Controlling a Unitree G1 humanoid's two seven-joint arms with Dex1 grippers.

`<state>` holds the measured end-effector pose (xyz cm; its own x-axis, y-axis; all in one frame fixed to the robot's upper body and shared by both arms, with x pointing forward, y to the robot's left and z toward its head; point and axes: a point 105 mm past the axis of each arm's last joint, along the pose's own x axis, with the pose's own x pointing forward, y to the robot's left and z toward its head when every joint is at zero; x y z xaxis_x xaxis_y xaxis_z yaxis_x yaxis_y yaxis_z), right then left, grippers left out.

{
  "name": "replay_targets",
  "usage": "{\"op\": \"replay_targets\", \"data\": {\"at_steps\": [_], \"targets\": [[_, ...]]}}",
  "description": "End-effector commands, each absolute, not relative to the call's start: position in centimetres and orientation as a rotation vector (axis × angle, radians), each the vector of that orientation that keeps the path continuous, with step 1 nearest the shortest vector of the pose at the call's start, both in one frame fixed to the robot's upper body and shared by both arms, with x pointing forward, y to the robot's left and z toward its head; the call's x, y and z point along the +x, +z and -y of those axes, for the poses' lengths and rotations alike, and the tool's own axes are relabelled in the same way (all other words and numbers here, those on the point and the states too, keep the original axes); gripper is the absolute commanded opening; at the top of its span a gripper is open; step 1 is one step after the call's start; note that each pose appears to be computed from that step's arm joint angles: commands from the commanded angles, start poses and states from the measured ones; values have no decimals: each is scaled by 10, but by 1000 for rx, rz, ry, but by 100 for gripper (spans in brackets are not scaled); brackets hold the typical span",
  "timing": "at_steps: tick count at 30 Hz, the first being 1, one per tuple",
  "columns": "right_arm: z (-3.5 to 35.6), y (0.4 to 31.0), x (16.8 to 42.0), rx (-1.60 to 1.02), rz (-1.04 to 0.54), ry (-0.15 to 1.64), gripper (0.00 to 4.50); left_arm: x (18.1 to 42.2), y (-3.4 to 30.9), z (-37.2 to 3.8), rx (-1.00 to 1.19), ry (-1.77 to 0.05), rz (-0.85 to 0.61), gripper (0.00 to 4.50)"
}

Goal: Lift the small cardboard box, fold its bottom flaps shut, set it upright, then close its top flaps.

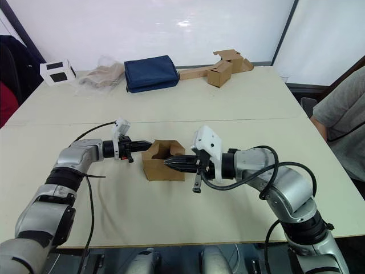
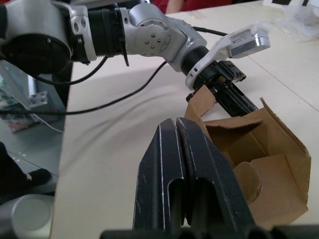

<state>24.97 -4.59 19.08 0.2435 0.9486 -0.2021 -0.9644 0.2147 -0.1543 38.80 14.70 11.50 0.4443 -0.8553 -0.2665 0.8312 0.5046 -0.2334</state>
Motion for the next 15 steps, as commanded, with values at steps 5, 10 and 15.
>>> {"op": "replay_targets", "data": {"at_steps": [5, 10, 15], "targets": [[33, 178, 265, -399, -22, 1255, 0, 382, 120, -137, -87, -1146, -368, 5], [30, 177, 280, -453, 1, 1217, 0, 382, 118, -136, -88, -1138, -359, 5], [29, 175, 290, -448, 3, 1206, 0, 379, 118, -136, -97, -1143, -350, 5]]}}
